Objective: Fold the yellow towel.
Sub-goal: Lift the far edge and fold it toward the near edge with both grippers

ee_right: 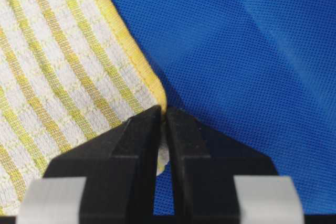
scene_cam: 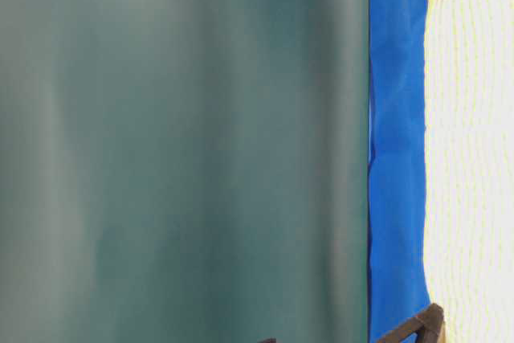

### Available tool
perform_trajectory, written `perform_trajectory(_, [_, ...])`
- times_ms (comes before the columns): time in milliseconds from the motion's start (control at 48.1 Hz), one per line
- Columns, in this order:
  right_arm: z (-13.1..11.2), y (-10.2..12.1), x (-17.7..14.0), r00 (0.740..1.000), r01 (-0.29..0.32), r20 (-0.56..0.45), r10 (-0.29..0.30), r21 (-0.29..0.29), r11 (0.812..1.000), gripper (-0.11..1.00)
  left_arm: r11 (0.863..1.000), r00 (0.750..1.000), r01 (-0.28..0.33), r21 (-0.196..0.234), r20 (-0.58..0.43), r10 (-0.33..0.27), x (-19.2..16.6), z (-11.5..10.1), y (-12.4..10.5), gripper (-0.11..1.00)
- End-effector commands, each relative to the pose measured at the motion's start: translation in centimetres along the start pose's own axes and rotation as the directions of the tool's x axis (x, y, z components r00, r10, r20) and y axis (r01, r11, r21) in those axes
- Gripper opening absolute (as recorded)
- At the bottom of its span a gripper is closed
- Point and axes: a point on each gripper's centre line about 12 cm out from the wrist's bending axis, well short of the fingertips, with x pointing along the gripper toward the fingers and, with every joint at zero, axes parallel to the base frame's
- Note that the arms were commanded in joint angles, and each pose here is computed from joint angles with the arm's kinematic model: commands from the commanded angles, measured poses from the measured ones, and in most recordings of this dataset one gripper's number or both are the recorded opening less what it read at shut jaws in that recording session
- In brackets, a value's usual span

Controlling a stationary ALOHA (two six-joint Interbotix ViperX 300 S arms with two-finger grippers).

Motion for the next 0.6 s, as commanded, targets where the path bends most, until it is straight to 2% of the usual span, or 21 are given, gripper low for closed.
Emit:
perform_trajectory(0, [1.0, 0.0, -0.4, 0.999, -0.003, 0.037, 0.002, 0.002, 1.0, 0.04, 1.0, 1.0, -0.006, -0.008, -0.02, 0.006, -0.3, 0.0, 0.2, 0.05])
perform_trajectory(291, [3.0, 0.3, -3.1, 0.993, -0.014, 0.119, 0.014, -0.004, 1.0, 0.04, 1.0, 0.999, 0.0, -0.004, 0.049, 0.0, -2.7, 3.4, 0.1, 0.05])
perform_trajectory(582, [3.1, 0.3, -3.8, 0.992, -0.015, 0.126, 0.016, -0.006, 1.0, 0.04, 1.0, 0.997, 0.006, -0.002, 0.078, -0.005, -3.4, 4.3, 0.0, 0.05])
